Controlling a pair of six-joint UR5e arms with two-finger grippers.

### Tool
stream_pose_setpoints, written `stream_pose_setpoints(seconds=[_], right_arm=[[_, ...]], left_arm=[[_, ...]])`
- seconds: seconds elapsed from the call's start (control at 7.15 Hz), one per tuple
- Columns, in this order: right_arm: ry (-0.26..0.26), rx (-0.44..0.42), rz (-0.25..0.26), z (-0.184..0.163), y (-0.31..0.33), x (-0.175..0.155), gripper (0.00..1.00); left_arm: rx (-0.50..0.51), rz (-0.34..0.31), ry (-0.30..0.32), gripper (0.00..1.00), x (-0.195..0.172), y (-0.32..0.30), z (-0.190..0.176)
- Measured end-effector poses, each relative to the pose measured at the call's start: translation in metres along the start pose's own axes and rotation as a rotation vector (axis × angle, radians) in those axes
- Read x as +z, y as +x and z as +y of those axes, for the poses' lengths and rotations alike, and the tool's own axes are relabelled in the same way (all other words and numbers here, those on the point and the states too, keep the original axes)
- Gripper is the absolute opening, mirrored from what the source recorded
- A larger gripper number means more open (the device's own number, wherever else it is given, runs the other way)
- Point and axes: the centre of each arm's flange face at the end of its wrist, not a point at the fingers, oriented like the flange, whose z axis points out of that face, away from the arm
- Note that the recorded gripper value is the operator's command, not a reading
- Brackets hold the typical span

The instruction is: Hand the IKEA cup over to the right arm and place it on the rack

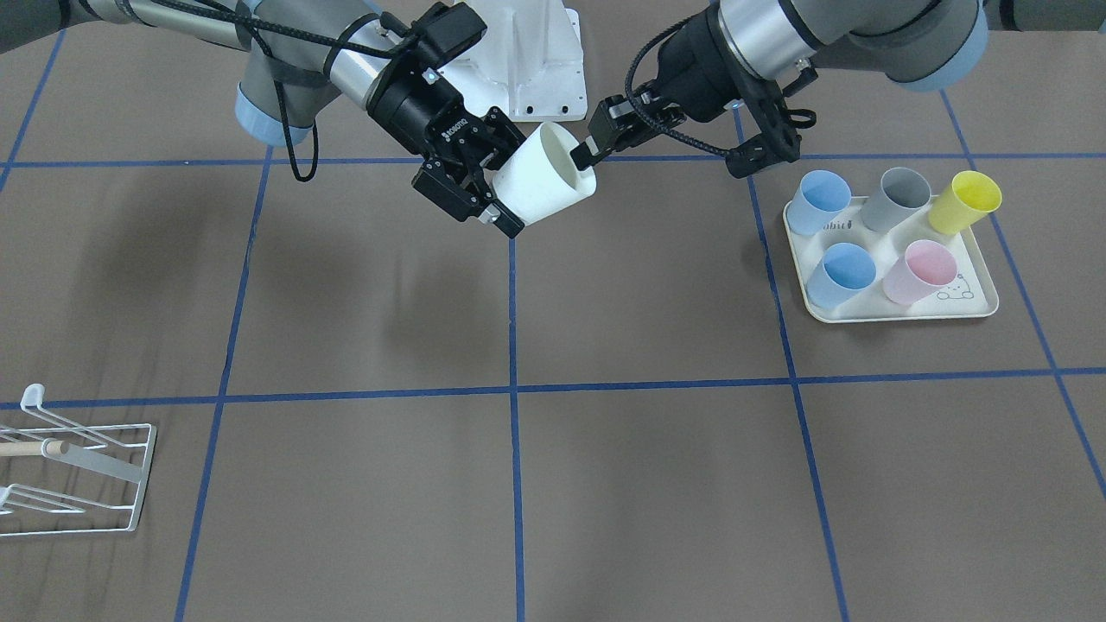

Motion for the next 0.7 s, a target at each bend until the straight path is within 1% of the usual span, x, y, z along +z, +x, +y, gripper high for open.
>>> stream_pose_setpoints(seconds=[0.14,0.28,0.56,0.7], right_arm=[[-0.004,-0.001,0.004,0.0016,0.0014,-0.0003,0.52],[-0.003,-0.001,0.004,0.0014,0.0014,-0.0005,0.51],[-0.009,-0.002,0.003,0.0048,0.0015,-0.0012,0.45],[-0.021,-0.003,0.004,0.0110,0.0025,-0.0024,0.40]], left_arm=[[-0.003,-0.001,0.000,0.67,0.0002,-0.0001,-0.0003],[-0.002,0.000,0.000,1.00,0.0002,0.0006,-0.0001],[0.010,0.006,-0.001,1.00,-0.0010,0.0047,0.0024],[0.015,0.009,0.001,1.00,-0.0030,0.0060,0.0021]])
